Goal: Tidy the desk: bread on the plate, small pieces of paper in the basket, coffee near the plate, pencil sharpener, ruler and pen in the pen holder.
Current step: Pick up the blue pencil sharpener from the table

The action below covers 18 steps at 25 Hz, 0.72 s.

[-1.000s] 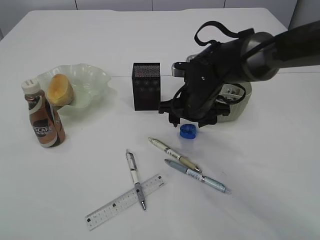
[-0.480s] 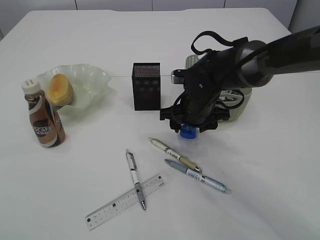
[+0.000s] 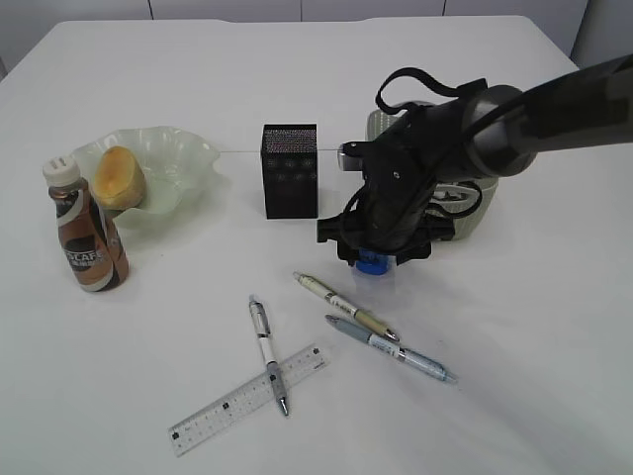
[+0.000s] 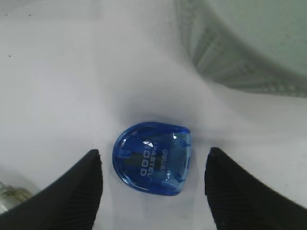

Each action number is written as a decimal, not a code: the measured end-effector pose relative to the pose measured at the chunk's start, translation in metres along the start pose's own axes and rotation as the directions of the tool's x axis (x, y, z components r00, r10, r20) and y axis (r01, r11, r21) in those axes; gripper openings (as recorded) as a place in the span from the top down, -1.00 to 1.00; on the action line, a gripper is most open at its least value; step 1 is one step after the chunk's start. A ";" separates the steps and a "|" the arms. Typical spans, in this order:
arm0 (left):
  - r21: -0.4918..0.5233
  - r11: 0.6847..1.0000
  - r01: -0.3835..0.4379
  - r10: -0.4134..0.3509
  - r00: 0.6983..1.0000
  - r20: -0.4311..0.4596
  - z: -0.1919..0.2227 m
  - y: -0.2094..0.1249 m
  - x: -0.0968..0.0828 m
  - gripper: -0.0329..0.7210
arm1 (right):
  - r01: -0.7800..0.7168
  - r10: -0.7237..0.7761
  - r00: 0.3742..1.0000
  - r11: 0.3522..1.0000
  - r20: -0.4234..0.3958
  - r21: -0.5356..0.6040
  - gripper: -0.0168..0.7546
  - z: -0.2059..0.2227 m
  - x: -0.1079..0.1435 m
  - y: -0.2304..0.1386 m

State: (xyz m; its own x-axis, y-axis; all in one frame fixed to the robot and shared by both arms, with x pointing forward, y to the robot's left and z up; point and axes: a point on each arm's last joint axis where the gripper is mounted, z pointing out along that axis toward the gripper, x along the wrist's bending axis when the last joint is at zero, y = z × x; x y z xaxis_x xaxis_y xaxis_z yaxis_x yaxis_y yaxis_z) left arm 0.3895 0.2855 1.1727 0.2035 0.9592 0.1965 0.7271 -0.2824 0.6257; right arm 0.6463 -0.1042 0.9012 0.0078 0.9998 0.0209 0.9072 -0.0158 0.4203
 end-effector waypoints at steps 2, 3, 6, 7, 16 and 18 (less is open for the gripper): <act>0.000 1.000 0.000 0.000 1.000 0.000 0.000 0.000 0.000 -0.24 | 0.000 0.000 1.000 1.000 0.000 0.000 -0.32 0.000 0.000 0.000; 0.000 1.000 0.000 0.000 1.000 0.000 0.000 0.000 0.000 -0.24 | 0.000 0.000 1.000 1.000 0.000 0.000 -0.32 0.000 0.000 0.000; 0.000 1.000 0.000 0.000 1.000 0.000 0.000 0.000 0.000 -0.24 | 0.000 0.000 1.000 1.000 0.001 -0.001 -0.32 0.000 0.000 0.000; 0.000 1.000 0.000 0.000 1.000 0.000 0.000 0.000 0.000 -0.24 | 0.002 -0.002 1.000 1.000 0.001 -0.002 -0.32 0.000 0.000 0.000; 0.000 1.000 0.000 0.000 1.000 0.000 0.000 0.000 0.000 -0.24 | 0.005 -0.005 1.000 1.000 -0.005 -0.012 -0.32 0.000 0.000 0.001; 0.000 1.000 0.000 0.000 1.000 0.000 0.000 0.000 0.000 -0.24 | 0.008 -0.008 1.000 1.000 -0.003 -0.014 -0.32 0.000 0.000 0.001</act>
State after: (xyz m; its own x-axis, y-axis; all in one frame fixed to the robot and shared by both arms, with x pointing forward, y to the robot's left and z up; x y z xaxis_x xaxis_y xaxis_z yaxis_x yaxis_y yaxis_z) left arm 0.3895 0.2855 1.1727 0.2035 0.9592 0.1965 0.7271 -0.2824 0.6257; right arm 0.6474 -0.1039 0.9017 -0.0009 0.9998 0.0204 0.9014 -0.0080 0.4330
